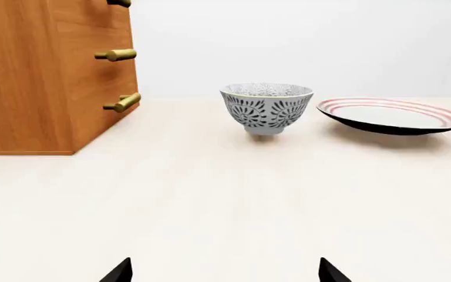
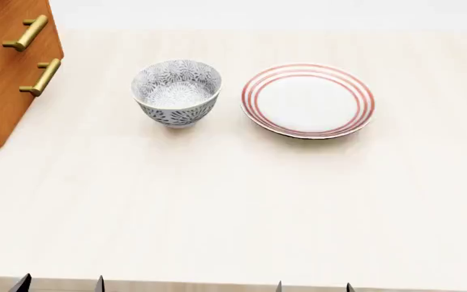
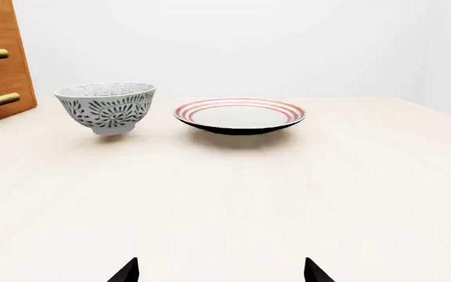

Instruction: Open the top drawer of the cabinet.

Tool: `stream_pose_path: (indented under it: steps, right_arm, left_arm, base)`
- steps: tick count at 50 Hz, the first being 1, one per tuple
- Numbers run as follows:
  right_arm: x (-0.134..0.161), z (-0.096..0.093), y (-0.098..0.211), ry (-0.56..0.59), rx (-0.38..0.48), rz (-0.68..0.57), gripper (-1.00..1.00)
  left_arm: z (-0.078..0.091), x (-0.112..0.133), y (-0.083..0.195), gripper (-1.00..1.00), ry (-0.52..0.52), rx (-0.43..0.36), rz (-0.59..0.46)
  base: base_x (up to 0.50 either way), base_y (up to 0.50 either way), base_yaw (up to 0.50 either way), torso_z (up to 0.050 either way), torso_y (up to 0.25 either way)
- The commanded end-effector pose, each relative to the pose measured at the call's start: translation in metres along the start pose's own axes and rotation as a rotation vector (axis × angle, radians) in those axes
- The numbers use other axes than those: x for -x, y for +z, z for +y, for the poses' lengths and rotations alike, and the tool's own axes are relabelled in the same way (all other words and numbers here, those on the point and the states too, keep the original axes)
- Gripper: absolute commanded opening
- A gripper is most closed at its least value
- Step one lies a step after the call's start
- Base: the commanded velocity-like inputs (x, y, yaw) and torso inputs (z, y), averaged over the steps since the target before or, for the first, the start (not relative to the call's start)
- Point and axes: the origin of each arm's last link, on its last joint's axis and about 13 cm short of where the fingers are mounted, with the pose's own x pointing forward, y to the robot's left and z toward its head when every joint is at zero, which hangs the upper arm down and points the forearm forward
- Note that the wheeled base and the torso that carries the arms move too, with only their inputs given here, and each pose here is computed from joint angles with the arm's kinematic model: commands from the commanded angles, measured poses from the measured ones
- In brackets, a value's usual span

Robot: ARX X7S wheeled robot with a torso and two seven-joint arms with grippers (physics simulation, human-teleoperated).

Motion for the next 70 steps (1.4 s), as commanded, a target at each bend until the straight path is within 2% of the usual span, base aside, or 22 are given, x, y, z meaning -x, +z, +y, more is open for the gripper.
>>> stream_pose_path:
  steps: [1, 20, 37, 51, 56, 70]
  right_arm:
    - [0.0, -0.0001, -0.0002, -0.007, -0.001, 0.005, 1.0]
    - [-0.0009, -0.0003, -0.0007, -0.014, 0.003, 0.017, 1.0]
    - [-0.0012, -0.0003, -0.0027, -0.017, 0.009, 0.019, 1.0]
    - [-0.0012, -0.0004, -0.0019, -0.02, 0.012, 0.019, 1.0]
    - [-0.0009, -0.0005, -0.0016, -0.021, 0.013, 0.021, 1.0]
    - [-0.0012, 0.0, -0.0012, -0.025, 0.015, 0.019, 1.0]
  left_arm:
    - [-0.0001, 0.0004, -0.0005, 1.0, -0.002, -0.003, 0.005]
    - [0.0, -0.0013, -0.0035, 1.0, -0.003, -0.027, 0.031]
    - [0.0, -0.0009, -0.0019, 1.0, 0.0, -0.011, 0.001]
    - [-0.0009, -0.0006, -0.0011, 1.0, -0.012, -0.042, -0.006]
    - [0.0001, -0.0003, 0.0008, 1.0, -0.026, 0.003, -0.01]
    - [0.0, -0.001, -0.0004, 1.0, -0.028, 0.006, -0.005]
  base:
    - [0.0, 0.0, 0.0, 0.0, 0.0]
    - [0.0, 0.0, 0.0, 0.0, 0.0]
    - [0.0, 0.0, 0.0, 0.0, 0.0]
    - [0.0, 0.0, 0.0, 0.0, 0.0]
    - [0.0, 0.0, 0.0, 0.043, -0.018]
    - [0.0, 0.0, 0.0, 0.05, -0.034]
